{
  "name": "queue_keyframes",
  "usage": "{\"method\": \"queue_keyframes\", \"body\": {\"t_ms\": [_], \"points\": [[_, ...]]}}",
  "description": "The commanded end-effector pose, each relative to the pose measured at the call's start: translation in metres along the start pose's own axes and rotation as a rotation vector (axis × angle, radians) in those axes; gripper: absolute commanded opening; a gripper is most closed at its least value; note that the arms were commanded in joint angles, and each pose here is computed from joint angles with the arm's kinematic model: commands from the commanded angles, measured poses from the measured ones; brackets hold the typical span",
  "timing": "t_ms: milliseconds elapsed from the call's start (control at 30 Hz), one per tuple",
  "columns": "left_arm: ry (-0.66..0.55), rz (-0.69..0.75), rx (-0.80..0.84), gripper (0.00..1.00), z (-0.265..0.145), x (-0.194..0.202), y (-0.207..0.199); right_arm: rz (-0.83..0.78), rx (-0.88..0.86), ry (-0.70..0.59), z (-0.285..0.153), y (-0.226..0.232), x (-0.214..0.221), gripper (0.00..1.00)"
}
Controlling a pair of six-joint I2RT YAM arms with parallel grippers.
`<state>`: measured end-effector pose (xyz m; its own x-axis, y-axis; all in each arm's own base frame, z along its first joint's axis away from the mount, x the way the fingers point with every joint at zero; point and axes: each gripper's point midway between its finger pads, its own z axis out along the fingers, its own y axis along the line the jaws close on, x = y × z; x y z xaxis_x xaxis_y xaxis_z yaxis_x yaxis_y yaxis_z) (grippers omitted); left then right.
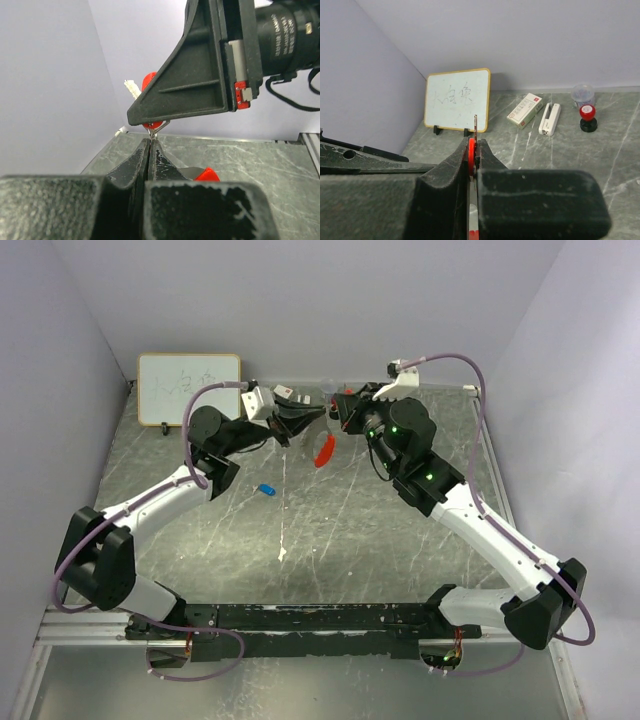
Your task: Put the keys on the keyring
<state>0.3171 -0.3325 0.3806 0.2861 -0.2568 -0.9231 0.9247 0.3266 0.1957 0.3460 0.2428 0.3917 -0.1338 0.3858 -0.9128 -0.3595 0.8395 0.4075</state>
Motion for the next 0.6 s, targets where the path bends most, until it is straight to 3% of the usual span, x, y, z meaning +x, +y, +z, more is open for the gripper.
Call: {"method": "queue_keyframes", "body": {"t_ms": [0,267,300,333,367,400,467,567], "points": [[-0.134,0.032,0.033,0.07,-0.003,-0.040,-0.001,0.022,0.047,-0.069,0.003,-0.016,-0.017,0.00],[-0.119,0.010,0.002,0.07,-0.005,-0.036,0.008,0.021,0.053,-0.081,0.004,-0.020,-0.022,0.00],[-0.101,-0.004,-0.013,0.14,-0.006,-0.032,0.012,0.014,0.055,-0.090,0.003,-0.020,-0.027,0.00],[-0.083,-0.014,-0.028,0.33,-0.007,-0.028,0.015,0.006,0.057,-0.091,0.002,-0.019,-0.030,0.00],[-0.070,-0.017,-0.047,0.63,-0.010,-0.025,0.017,-0.004,0.059,-0.094,0.001,-0.019,-0.033,0.00],[-0.055,-0.024,-0.073,0.77,-0.014,-0.019,0.021,-0.014,0.061,-0.097,0.001,-0.019,-0.036,0.00],[-0.048,-0.021,-0.115,0.84,-0.021,-0.016,0.025,-0.031,0.063,-0.099,0.000,-0.018,-0.041,0.00],[-0.025,-0.020,-0.152,0.85,-0.026,-0.013,0.031,-0.053,0.071,-0.094,-0.001,-0.019,-0.044,0.00]]}}
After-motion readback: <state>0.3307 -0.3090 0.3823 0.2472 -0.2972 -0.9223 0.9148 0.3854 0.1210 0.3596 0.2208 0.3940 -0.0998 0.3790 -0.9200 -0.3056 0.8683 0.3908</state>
